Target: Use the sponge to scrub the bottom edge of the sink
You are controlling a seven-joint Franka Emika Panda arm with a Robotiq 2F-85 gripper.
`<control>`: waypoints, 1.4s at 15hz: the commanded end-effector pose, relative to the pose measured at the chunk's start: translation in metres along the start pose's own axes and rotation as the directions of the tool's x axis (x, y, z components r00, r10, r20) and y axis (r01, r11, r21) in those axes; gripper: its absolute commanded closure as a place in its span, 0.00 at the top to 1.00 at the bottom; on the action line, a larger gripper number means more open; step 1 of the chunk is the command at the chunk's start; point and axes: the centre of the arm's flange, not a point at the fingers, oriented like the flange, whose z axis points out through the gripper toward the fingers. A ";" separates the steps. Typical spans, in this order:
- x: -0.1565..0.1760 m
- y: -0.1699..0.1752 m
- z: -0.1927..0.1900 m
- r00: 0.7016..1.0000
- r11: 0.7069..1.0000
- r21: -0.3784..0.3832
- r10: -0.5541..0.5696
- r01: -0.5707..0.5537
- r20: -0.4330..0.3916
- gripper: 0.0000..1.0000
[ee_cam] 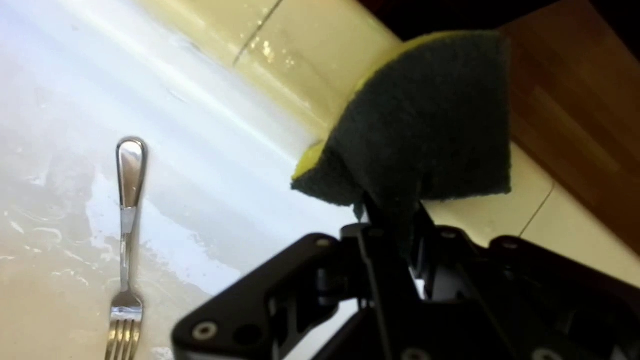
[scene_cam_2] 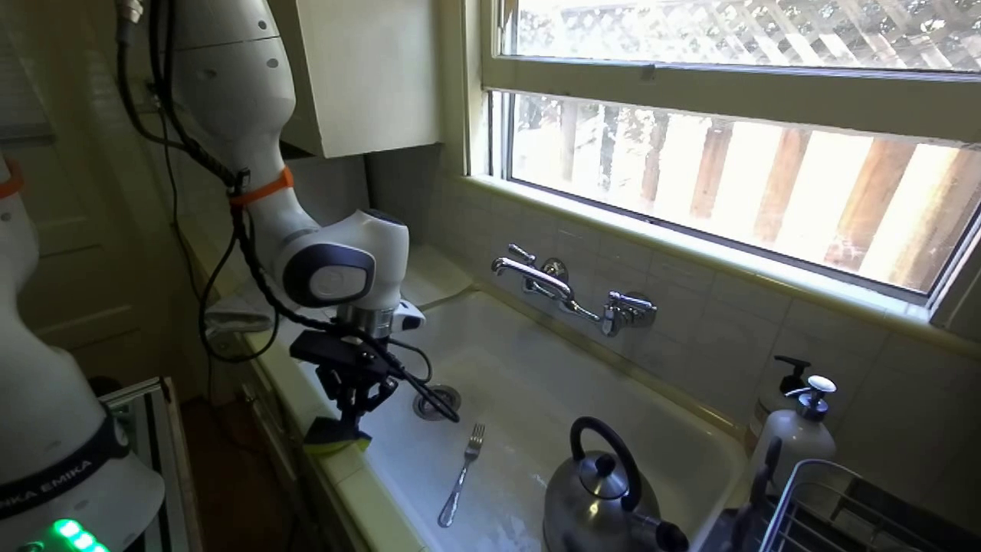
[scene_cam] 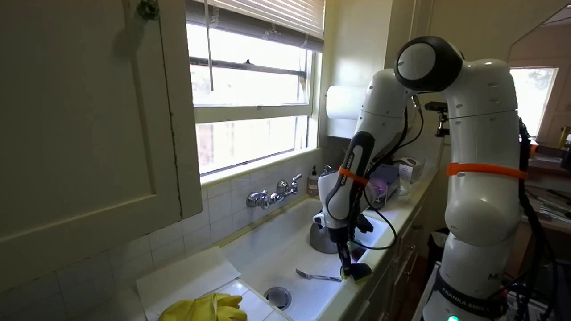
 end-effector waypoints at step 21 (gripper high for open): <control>0.112 -0.088 0.001 0.917 0.912 0.127 -0.398 0.390 0.039 0.03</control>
